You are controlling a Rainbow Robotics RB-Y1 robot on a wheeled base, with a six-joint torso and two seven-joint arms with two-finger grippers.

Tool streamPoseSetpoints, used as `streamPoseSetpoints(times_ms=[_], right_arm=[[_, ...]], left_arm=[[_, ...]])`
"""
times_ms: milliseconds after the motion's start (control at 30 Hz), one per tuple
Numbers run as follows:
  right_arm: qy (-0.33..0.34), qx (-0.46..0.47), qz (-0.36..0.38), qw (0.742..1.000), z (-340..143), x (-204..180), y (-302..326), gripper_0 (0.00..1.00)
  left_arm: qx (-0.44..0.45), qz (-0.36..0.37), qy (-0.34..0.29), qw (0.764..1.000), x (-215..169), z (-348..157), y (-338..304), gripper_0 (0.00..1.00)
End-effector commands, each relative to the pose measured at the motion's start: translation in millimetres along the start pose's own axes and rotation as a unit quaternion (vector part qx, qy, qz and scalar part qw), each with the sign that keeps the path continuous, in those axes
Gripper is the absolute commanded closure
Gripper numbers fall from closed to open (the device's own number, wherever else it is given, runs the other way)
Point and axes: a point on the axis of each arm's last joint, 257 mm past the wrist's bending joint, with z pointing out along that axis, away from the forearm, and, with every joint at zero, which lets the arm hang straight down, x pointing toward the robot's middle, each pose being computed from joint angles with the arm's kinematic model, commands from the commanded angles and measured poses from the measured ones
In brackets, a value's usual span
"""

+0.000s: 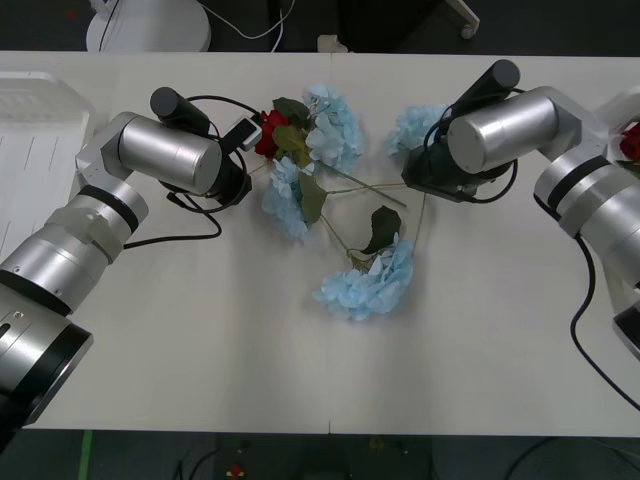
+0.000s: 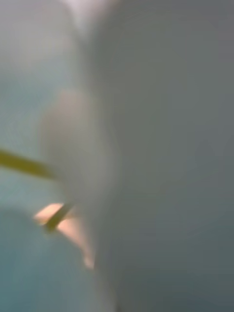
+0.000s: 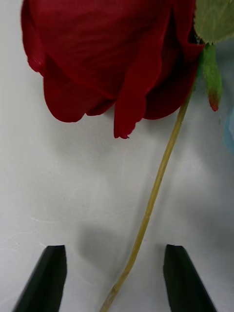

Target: Put the red flowers into the right box and the blue flowers into the left box

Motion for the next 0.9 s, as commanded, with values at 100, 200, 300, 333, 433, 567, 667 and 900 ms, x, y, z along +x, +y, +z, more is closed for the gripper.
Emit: streamPoseSetpoints(times_ms=[100,200,300,333,433,567,667,900], right_arm=[[-0.070,-0.051,-0.094,0.992,-82.7,-99.1,-14.5,1.00],[-0.092,-0.076,-0.145,0.982,-108.9,-117.2,-10.1,1.00],[-0.116,-0.112,-0.191,0.968,-131.9,-126.6,13.1,1.00],[-0.126,-0.131,-0.203,0.962,-141.8,-129.0,25.2,1.00],[-0.142,-0.168,-0.243,0.945,-163.2,-128.0,53.0,1.00],[-0.154,-0.238,-0.270,0.920,-186.4,-116.5,96.8,1.00],[-0.165,-0.265,-0.300,0.901,-198.9,-109.5,119.3,1.00],[-0.172,-0.351,-0.329,0.860,-234.1,-79.6,179.9,1.00]], left_arm=[[0.011,0.032,-0.009,0.999,-1.2,6.2,-21.3,0.82],[0.012,0.030,-0.007,0.999,2.7,7.4,-22.7,0.84],[0.012,0.029,-0.008,0.999,7.4,9.9,-24.1,0.83],[0.011,0.028,-0.009,1.000,8.6,10.8,-24.5,0.83],[0.012,0.027,-0.008,1.000,12.1,12.3,-25.6,0.84],[0.012,0.026,-0.007,1.000,14.1,12.9,-26.3,1.00],[0.014,0.024,-0.002,1.000,18.1,13.0,-26.1,1.00],[0.031,0.028,0.020,0.999,22.4,1.0,-28.6,1.00]])
